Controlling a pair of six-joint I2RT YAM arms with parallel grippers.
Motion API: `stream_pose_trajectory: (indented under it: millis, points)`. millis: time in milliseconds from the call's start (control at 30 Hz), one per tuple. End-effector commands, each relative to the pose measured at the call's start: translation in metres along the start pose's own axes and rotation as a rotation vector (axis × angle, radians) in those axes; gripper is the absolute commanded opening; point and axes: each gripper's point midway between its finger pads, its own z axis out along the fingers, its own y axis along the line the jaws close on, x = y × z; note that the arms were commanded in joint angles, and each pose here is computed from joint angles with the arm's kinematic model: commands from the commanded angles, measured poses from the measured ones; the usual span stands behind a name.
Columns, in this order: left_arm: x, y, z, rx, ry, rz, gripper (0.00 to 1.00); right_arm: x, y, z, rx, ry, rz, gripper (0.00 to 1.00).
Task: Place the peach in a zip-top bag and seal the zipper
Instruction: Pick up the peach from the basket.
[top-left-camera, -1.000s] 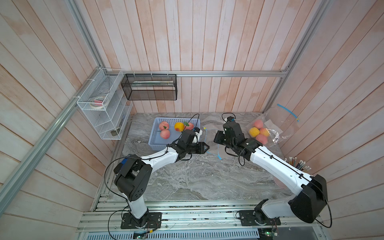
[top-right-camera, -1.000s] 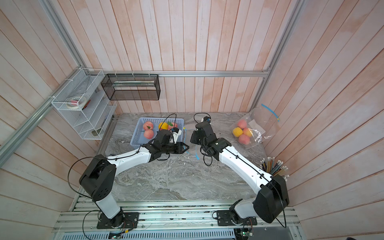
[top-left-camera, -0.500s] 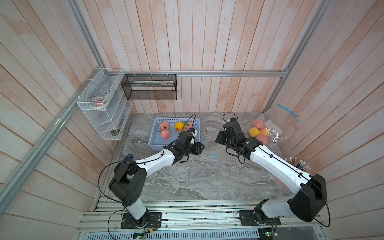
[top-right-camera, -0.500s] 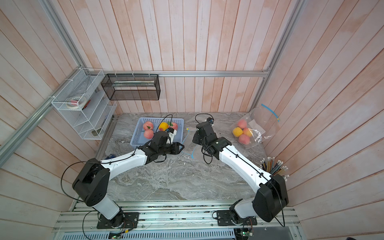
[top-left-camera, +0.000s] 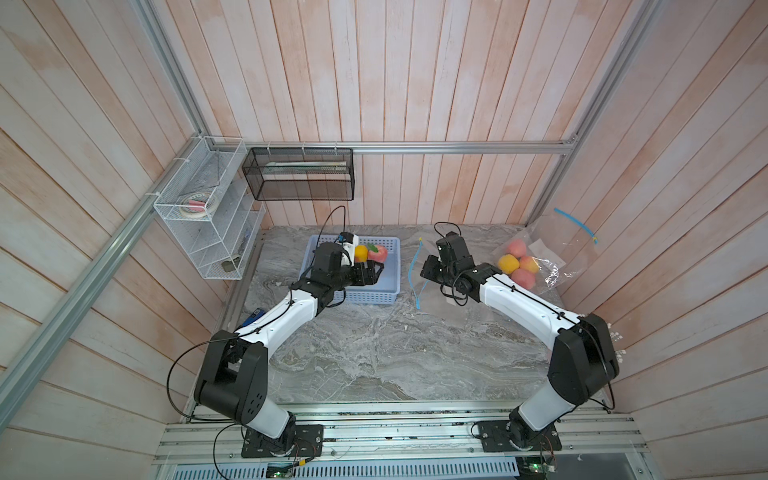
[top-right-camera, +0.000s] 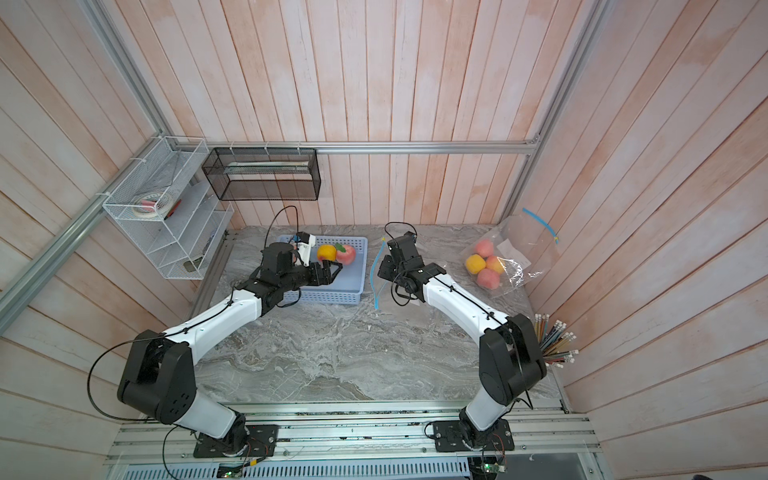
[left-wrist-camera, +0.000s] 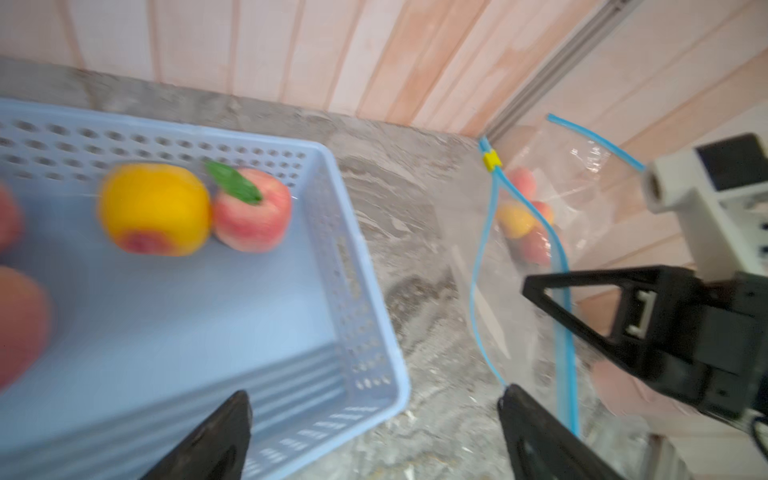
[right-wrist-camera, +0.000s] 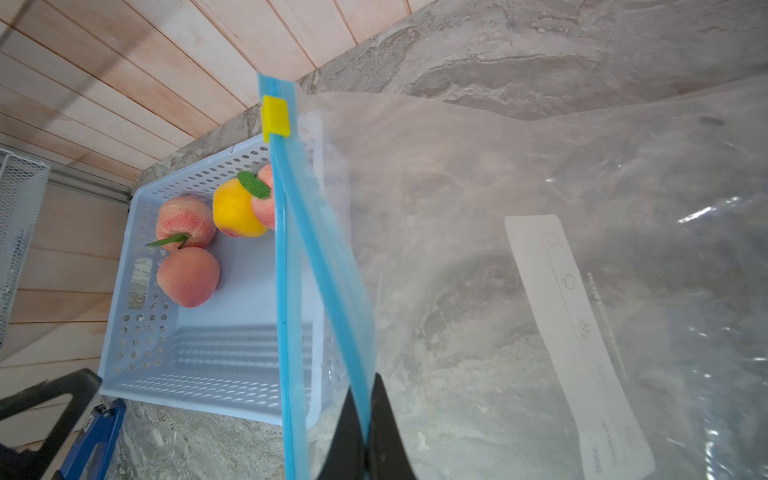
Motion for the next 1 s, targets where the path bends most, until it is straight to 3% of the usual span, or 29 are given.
stream_pose_trajectory:
  millis: [0,167,467,600,967]
  points:
    - [0.004,0.07,-0.002,-0.276,0.034,-0.038,0.98,-0.01,0.014,0.007,-0.06,0.005,-0.016,0.0]
    - [0.012,0.128,0.013,-0.443,0.079,-0.108,1.0,-0.009,0.013,0.011,-0.076,0.002,-0.025,0.0]
    - [0.01,0.189,0.044,-0.585,0.09,-0.172,1.0,-0.01,0.005,0.006,-0.081,0.009,-0.036,0.0]
    - [0.012,0.2,0.058,-0.583,0.11,-0.195,0.99,-0.01,0.002,0.007,-0.077,0.009,-0.037,0.0]
    - [0.015,0.211,0.08,-0.561,0.131,-0.212,0.83,-0.012,-0.002,-0.002,-0.086,0.007,-0.05,0.0]
